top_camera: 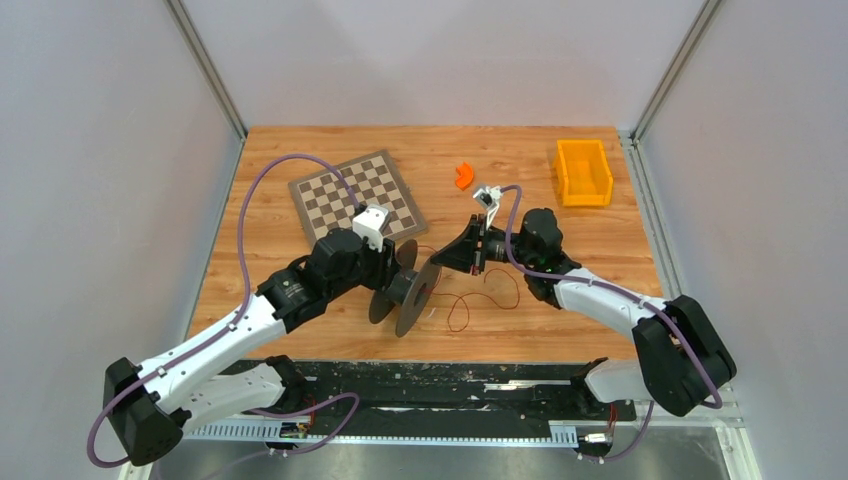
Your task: Wrap the cables
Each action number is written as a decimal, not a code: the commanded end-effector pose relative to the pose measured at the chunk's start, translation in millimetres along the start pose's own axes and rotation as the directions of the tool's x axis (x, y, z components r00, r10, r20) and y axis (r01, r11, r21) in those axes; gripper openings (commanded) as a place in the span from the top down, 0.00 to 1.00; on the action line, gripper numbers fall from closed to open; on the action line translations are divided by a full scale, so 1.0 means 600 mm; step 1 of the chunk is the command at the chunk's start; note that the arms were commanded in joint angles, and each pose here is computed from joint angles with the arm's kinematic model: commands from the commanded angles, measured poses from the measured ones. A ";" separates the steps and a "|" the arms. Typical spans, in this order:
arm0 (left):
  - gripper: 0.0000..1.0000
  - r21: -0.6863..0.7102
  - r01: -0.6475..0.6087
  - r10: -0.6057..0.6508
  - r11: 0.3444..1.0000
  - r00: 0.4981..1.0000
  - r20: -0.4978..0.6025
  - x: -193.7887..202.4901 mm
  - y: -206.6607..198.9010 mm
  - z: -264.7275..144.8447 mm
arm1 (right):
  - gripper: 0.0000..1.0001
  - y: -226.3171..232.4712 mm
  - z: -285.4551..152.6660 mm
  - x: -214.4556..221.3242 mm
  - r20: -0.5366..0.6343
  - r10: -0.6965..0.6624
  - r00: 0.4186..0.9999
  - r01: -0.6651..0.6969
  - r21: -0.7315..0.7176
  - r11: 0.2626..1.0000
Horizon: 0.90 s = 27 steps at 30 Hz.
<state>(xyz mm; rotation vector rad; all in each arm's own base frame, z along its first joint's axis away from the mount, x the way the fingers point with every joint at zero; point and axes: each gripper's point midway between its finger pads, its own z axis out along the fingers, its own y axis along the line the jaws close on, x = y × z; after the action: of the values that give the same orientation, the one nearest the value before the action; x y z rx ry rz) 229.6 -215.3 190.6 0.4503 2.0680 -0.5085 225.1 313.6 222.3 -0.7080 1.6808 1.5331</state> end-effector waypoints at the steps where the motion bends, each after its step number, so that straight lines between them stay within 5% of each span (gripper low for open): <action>1: 0.49 0.012 0.019 -0.019 1.000 0.998 0.062 -0.023 -0.004 0.002 | 1.00 0.015 0.001 -0.007 0.052 0.013 0.999 -0.011 -0.041 0.999; 12: 0.63 0.019 0.011 -0.012 1.000 0.999 0.049 -0.019 -0.006 0.003 | 1.00 0.001 -0.001 -0.009 0.090 0.034 0.995 -0.035 0.012 0.999; 20: 0.58 -0.063 0.009 -0.011 0.998 1.000 -0.024 -0.004 0.018 -0.017 | 1.00 -0.015 -0.016 -0.040 0.136 -0.044 0.990 0.023 0.149 0.989; 27: 0.98 -0.069 -0.009 0.006 0.998 0.999 -0.051 0.008 0.024 -0.026 | 1.00 -0.003 -0.021 -0.056 0.146 -0.080 0.986 0.057 0.156 0.986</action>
<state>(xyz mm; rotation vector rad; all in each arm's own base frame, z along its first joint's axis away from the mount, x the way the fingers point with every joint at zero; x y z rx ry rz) 222.4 -198.9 178.0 0.4556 2.1469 -0.4254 236.7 299.0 223.5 -0.5318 1.7007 1.4112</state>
